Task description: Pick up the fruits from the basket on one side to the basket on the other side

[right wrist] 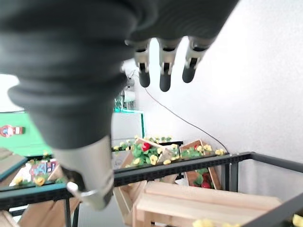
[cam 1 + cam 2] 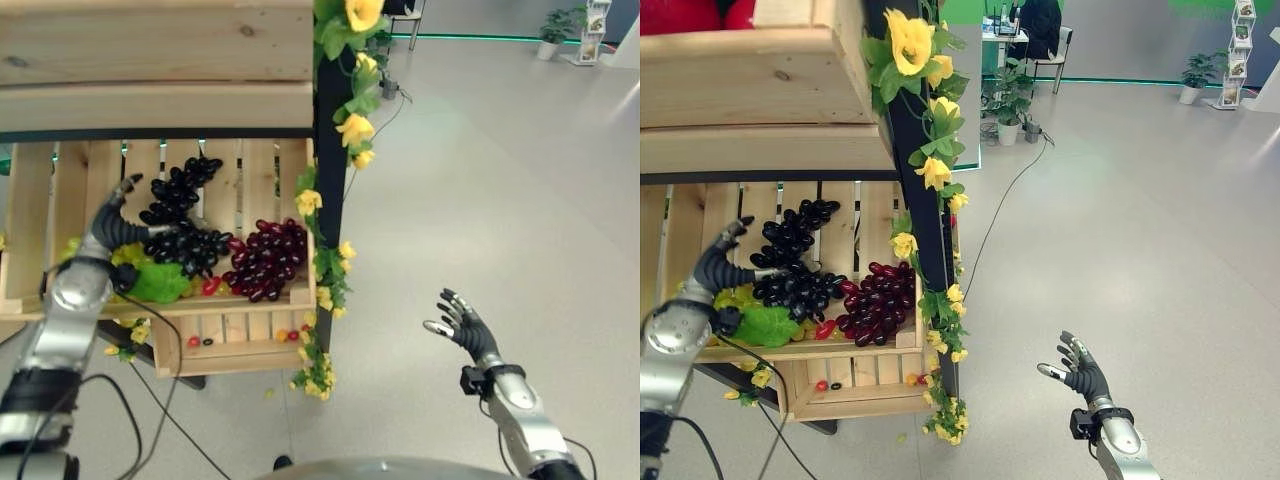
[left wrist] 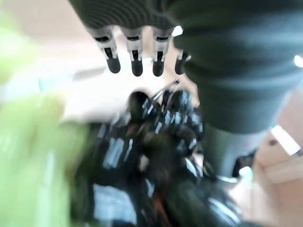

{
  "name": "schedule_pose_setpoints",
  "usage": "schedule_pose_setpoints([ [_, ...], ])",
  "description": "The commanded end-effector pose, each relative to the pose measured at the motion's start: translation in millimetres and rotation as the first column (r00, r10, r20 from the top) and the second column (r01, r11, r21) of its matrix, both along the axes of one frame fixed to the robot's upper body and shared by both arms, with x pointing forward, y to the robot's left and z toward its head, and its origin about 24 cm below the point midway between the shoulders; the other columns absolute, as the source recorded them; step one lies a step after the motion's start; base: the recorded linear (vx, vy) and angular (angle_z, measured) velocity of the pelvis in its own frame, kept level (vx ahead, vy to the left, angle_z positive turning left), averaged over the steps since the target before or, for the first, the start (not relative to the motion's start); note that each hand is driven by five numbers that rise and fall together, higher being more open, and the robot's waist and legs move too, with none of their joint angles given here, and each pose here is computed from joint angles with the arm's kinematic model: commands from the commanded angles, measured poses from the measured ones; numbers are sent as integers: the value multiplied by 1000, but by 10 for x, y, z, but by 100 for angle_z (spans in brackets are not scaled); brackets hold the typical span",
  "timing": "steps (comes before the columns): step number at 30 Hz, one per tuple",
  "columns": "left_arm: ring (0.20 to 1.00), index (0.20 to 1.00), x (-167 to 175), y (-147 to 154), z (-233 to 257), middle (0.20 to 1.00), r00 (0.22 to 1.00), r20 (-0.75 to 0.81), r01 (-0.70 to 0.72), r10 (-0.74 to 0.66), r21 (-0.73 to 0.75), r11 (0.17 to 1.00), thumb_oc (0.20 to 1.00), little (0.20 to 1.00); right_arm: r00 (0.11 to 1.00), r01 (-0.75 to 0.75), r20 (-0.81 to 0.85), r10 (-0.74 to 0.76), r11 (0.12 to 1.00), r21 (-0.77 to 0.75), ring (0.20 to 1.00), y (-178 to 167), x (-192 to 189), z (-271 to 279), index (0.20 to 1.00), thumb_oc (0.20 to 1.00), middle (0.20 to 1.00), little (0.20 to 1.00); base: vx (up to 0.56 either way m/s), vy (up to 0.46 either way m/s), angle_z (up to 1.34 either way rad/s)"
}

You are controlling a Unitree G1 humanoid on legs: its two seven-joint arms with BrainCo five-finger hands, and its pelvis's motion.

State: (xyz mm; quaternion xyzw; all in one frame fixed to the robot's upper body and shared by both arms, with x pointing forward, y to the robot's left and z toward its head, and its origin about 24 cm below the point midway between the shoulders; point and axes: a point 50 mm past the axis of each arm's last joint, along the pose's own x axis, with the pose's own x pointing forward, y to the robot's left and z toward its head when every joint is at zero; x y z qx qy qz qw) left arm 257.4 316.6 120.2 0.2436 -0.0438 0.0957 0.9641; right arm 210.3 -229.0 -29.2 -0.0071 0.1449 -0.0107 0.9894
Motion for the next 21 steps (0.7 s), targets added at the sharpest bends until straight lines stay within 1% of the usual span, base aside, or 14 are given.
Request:
schedule_pose_setpoints([
  [1, 1000, 1000, -91, -73, 55, 1000, 971, 237, 78, 11, -361, 929, 1000, 1000, 977, 30, 211, -34, 999, 19, 1000, -46, 283, 406, 1000, 1000, 1000, 1000, 0, 0, 0],
  [5, 1000, 1000, -221, -159, -55, 1000, 970, 242, 89, 10, -396, 914, 1000, 1000, 974, 37, 222, -41, 999, 21, 1000, -56, 285, 418, 1000, 1000, 1000, 1000, -12, -1, -3],
  [6, 1000, 1000, -283, -209, -175, 1000, 970, 239, 75, 41, -457, 886, 1000, 1000, 972, 32, 233, -36, 999, 18, 1000, -55, 289, 438, 1000, 1000, 1000, 1000, 0, 0, 0],
  [11, 1000, 1000, -396, -343, -328, 1000, 972, 232, 85, 40, -504, 859, 1000, 1000, 967, 46, 248, -50, 999, 24, 1000, -74, 279, 453, 1000, 1000, 1000, 1000, -17, -13, 1],
  [12, 1000, 1000, -457, -406, -441, 1000, 975, 217, 87, 42, -553, 829, 1000, 1000, 964, 51, 258, -59, 998, 36, 1000, -69, 280, 459, 1000, 1000, 1000, 1000, -31, -32, 4],
  [14, 1000, 1000, -508, -423, -540, 1000, 979, 192, 59, 65, -578, 814, 1000, 1000, 962, 59, 265, -68, 997, 41, 1000, -78, 269, 465, 1000, 1000, 1000, 1000, -37, -40, 6],
  [21, 1000, 1000, -613, -506, -668, 1000, 983, 173, 57, 60, -602, 797, 1000, 1000, 952, 98, 286, -110, 994, 56, 1000, -121, 245, 479, 1000, 1000, 1000, 1000, -26, -40, 12],
])
